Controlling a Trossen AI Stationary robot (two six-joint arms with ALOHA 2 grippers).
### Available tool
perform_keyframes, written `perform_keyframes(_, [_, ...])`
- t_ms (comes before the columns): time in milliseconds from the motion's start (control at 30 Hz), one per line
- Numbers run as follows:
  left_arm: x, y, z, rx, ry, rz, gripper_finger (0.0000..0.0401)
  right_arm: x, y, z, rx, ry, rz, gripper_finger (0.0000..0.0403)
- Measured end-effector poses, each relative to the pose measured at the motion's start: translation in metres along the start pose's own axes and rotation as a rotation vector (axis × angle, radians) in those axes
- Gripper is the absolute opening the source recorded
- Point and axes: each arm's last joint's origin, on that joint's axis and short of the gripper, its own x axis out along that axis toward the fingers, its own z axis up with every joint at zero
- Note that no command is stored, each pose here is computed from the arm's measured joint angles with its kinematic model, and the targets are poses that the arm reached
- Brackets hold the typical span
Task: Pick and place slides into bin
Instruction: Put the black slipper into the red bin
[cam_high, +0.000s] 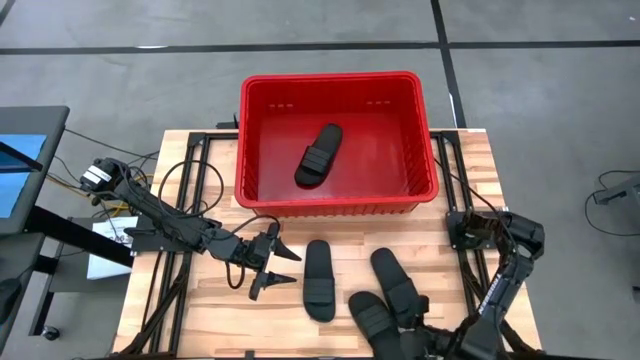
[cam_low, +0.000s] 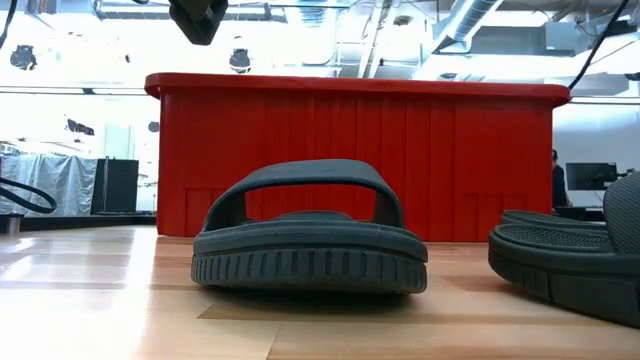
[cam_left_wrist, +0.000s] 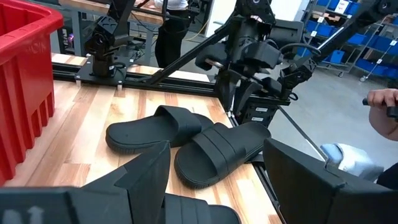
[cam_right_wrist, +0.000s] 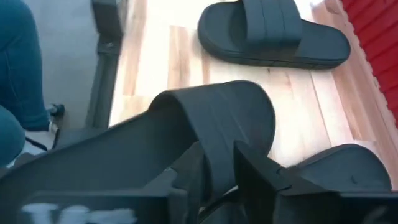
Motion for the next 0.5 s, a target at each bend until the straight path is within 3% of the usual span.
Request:
perform_keyframes(267, [0.0, 0.0, 0.0, -0.015, -0.001, -0.001, 0.0247, 0.018, -0.009, 0.013, 0.07, 0.109, 0.045, 0.0151])
perform_keyframes(500, [0.0, 0.0, 0.0, -0.025, -0.002, -0.001, 0.0247, 0.022, -0.01, 0.017, 0.093, 0.124, 0.07, 0.0178])
